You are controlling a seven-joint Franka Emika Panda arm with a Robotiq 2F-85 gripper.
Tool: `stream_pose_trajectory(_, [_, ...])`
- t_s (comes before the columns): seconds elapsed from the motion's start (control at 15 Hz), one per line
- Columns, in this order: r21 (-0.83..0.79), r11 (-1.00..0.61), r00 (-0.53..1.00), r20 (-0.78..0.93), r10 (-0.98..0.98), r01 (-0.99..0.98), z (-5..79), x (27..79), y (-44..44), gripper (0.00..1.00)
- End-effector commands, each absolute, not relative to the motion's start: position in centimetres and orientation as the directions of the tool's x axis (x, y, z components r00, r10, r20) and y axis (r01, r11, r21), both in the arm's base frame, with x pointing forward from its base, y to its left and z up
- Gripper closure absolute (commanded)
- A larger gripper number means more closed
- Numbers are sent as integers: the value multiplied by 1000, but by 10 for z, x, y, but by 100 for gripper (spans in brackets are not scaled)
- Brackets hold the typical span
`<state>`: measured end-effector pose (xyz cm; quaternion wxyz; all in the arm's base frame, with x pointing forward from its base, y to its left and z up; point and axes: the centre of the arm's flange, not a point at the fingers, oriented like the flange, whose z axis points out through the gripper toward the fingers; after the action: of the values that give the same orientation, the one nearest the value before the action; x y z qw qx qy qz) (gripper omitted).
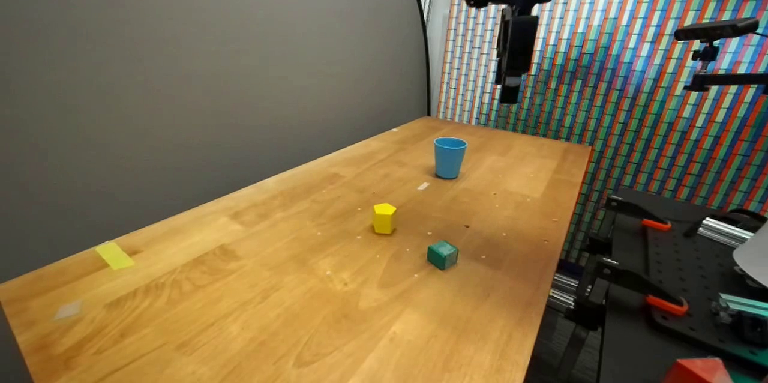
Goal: Put the yellow block in the blue cup
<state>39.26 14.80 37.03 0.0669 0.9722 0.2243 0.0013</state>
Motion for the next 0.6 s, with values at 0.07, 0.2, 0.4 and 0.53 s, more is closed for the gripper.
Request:
stream_pose_trajectory(0.07, [27,-844,844,-60,533,535,317,451,201,0])
stream_pose_trajectory(0.2, [-1,-832,829,-80,553,555,293,468,214,0])
stream_pose_trajectory(0.4, [-70,-809,802,-103,588,584,261,492,228,0])
stream_pose_trajectory(0.53, [-100,-795,788,-106,607,599,245,506,235,0])
